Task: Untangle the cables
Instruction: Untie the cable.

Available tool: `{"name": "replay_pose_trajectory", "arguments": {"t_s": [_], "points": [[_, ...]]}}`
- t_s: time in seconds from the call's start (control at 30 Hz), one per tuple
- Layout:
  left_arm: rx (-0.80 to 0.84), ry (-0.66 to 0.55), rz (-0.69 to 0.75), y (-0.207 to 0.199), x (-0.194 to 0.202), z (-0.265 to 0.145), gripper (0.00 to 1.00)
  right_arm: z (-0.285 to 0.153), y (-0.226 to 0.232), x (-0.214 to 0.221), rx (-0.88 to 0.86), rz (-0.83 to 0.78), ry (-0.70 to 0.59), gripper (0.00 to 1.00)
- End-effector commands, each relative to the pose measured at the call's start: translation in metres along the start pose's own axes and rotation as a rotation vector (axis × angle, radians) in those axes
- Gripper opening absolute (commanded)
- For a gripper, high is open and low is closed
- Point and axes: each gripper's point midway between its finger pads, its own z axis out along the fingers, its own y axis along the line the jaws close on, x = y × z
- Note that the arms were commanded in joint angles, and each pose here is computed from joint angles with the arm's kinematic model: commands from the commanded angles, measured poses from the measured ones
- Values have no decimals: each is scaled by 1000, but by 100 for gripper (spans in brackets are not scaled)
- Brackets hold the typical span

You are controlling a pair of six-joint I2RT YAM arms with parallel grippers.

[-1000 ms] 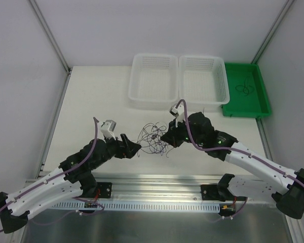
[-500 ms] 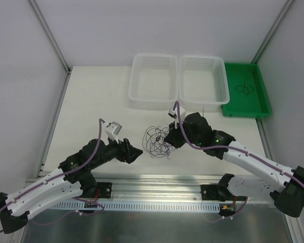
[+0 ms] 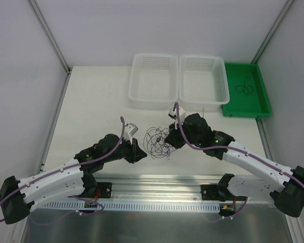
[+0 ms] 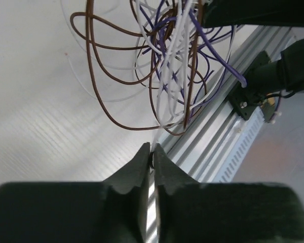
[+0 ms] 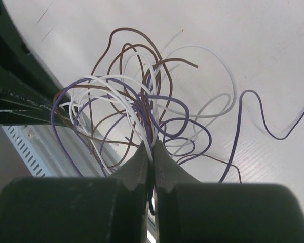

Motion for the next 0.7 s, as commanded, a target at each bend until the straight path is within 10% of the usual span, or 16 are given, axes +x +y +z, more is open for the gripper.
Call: {"name": "replay_pose_trajectory", "arguments": {"t_s": [0.0, 0.67], "points": [[93, -27, 21, -18, -7, 2, 0, -2, -7, -9, 28, -12, -45, 1], [-891, -403, -61, 101, -99, -184, 0, -123, -185, 49, 817, 403, -84, 1]]}}
